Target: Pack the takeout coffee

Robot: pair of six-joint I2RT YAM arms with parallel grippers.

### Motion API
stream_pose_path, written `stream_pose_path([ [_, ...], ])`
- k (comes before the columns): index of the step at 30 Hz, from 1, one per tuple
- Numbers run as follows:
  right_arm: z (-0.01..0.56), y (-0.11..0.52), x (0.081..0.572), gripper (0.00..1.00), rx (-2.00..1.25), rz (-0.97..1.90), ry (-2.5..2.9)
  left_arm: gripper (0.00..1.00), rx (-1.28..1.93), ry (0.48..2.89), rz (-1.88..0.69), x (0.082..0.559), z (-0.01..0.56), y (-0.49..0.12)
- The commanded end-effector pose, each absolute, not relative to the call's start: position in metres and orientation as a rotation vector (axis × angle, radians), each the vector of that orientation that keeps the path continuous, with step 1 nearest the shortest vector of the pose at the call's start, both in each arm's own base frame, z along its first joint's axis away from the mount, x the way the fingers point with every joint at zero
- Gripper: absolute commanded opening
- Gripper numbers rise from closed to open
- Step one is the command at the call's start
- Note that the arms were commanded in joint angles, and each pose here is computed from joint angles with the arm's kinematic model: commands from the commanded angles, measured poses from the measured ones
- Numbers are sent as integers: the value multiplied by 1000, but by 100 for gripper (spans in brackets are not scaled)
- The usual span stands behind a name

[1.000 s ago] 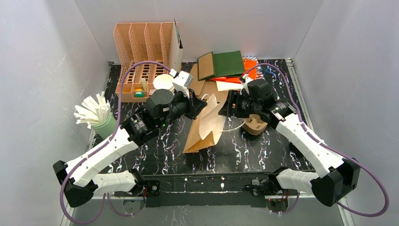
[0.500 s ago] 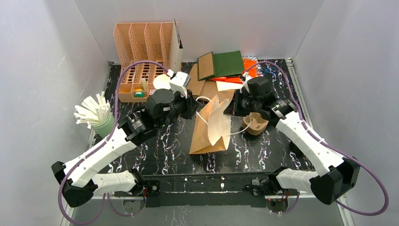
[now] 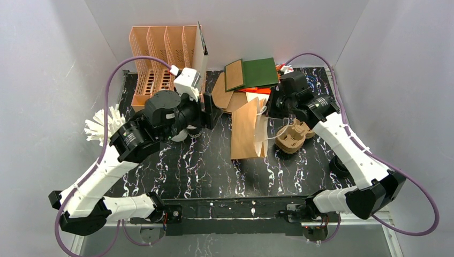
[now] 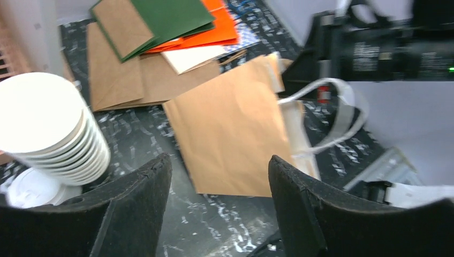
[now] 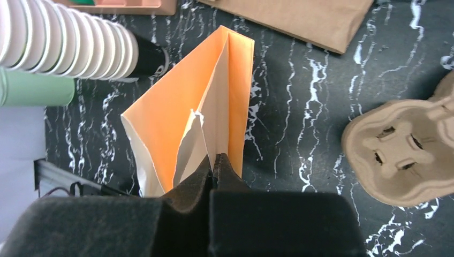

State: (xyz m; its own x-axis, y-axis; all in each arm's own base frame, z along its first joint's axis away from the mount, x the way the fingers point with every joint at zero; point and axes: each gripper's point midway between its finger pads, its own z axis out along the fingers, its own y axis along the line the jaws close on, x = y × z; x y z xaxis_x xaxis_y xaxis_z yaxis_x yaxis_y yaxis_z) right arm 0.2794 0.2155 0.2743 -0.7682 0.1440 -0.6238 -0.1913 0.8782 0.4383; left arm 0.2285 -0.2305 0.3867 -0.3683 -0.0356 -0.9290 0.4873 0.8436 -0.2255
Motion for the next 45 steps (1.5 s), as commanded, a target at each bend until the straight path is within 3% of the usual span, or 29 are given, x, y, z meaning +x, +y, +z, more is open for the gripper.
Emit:
stream_pose_path([
  [1,288,199,297,1,95,521,2312,63,402,1841,-847,203,425,-261],
  [5,291,197,306,1,168,496,2293,51,474,1809,-1122,185,447,-306],
  [9,291,195,311,1,236,487,2278,47,528,1840,-1251,176,431,-352],
  [13,293,196,312,1,256,501,2266,46,588,1847,-1233,162,417,-384],
  [17,297,198,313,1,254,527,2251,37,625,1857,-1206,155,406,-405],
  [21,298,200,312,1,253,546,2242,20,630,1859,-1221,154,397,-419],
  [25,299,201,310,1,249,562,2238,5,533,1872,-1020,183,376,-402],
  [37,300,201,306,1,233,573,2236,7,429,1857,-559,248,340,-373],
  [45,296,201,304,1,221,573,2247,24,443,1856,-329,264,333,-345],
])
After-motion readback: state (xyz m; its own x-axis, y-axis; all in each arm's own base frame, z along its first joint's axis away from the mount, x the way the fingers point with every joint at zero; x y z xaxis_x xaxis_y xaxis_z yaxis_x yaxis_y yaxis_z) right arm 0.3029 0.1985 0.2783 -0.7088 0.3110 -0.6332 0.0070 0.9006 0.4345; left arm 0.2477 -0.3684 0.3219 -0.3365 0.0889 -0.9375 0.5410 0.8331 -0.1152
